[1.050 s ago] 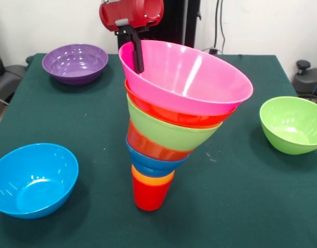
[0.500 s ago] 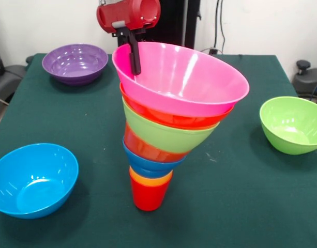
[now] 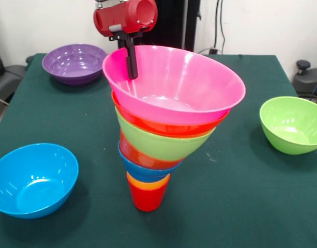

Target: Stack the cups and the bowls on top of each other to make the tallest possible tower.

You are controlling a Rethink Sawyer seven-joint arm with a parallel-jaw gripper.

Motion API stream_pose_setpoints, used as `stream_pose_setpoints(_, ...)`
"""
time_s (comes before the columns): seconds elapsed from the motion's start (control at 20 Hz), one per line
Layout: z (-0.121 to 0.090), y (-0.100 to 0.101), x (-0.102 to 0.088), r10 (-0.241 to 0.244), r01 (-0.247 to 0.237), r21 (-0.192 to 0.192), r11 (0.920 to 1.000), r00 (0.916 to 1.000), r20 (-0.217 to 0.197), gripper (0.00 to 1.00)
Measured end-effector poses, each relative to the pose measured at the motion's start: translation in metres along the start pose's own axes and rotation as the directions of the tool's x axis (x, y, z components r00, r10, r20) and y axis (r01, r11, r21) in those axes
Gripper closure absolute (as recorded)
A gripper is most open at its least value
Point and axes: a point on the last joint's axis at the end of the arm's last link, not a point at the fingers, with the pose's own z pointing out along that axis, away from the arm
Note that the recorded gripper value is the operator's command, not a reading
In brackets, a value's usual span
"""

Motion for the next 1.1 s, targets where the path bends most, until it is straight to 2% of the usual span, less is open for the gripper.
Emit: stream_pose_setpoints(1.1,0.0007,0.0008,-0.0026,0.001,-0.001,-0.002,1.0,1.0,0.004,1.0)
